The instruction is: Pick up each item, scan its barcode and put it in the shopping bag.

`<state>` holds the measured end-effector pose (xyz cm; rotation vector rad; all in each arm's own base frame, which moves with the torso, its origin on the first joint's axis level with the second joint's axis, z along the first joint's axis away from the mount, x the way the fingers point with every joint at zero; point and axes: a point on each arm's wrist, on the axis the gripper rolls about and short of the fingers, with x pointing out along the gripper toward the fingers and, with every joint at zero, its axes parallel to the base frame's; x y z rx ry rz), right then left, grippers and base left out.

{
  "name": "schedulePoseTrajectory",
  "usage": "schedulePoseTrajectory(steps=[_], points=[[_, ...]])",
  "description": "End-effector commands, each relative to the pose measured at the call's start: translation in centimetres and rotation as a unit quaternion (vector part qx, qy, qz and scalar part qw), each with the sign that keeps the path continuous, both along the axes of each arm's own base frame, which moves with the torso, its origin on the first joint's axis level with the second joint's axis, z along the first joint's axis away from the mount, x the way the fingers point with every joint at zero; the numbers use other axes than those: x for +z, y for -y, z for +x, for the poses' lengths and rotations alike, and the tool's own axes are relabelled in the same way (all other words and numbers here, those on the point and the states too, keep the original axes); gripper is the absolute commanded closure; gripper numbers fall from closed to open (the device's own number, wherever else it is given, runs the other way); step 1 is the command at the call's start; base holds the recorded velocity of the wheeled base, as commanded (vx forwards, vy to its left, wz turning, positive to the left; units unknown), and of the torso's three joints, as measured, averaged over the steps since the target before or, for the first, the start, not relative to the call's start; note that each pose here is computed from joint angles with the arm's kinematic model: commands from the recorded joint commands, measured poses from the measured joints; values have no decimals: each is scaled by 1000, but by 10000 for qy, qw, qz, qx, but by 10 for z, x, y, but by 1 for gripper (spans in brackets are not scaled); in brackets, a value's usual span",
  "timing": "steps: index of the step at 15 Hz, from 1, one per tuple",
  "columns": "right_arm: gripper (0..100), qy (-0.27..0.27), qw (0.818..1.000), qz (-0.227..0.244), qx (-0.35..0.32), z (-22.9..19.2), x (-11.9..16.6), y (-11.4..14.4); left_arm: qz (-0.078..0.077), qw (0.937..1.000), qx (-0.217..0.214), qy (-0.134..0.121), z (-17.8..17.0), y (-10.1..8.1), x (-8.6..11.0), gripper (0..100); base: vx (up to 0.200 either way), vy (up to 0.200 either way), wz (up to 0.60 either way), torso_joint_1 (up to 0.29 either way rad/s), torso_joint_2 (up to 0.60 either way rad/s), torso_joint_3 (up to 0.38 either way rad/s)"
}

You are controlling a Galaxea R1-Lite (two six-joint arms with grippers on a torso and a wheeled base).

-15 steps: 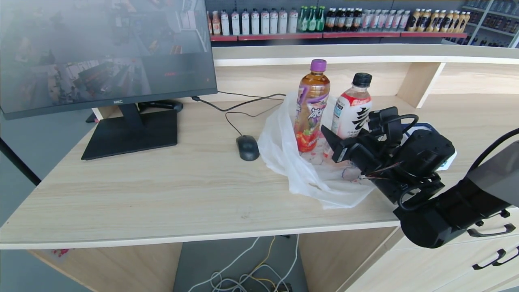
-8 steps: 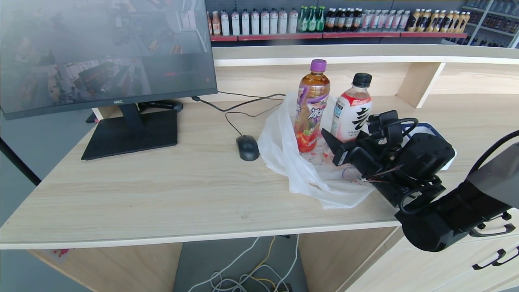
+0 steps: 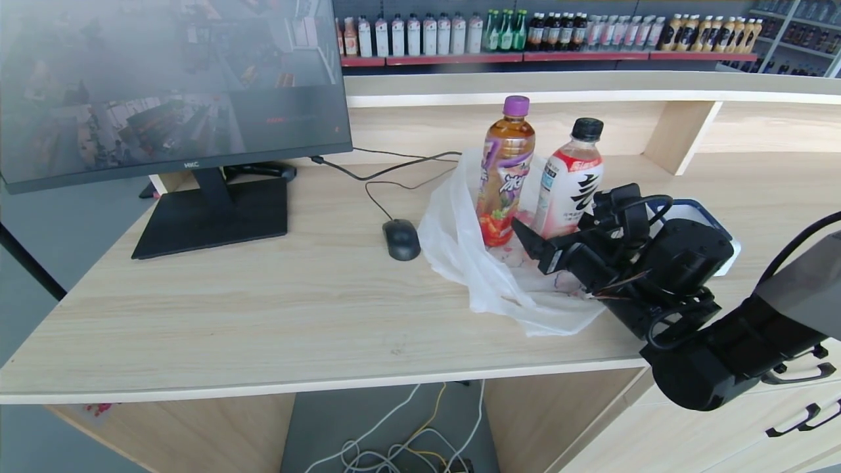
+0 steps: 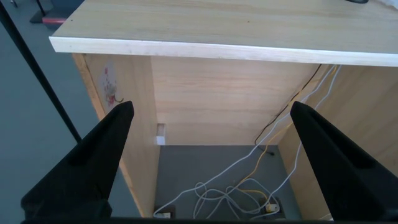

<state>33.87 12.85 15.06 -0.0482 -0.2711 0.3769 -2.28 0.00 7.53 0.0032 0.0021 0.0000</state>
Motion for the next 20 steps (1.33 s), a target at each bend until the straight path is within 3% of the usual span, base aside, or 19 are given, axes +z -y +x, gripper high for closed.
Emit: schedulePoseTrajectory(steps=[1, 9, 11, 14, 20], points=[[0, 90, 10000, 34, 1, -6, 6, 2, -1, 10000, 0, 3, 0, 0, 0, 0, 0, 0, 0, 0, 0, 0], [0, 678, 9966, 462, -81, -100, 67, 46, -1, 10000, 0, 3, 0, 0, 0, 0, 0, 0, 0, 0, 0, 0], [0, 1015, 9933, 544, -118, -159, 79, 67, -1, 10000, 0, -5, 0, 0, 0, 0, 0, 0, 0, 0, 0, 0], [0, 1075, 9926, 559, -102, -235, 70, 93, -1, 10000, 0, 3, 0, 0, 0, 0, 0, 0, 0, 0, 0, 0], [0, -328, 9993, -54, -155, -316, -1, 120, 22, 10000, 0, 3, 0, 0, 0, 0, 0, 0, 0, 0, 0, 0]])
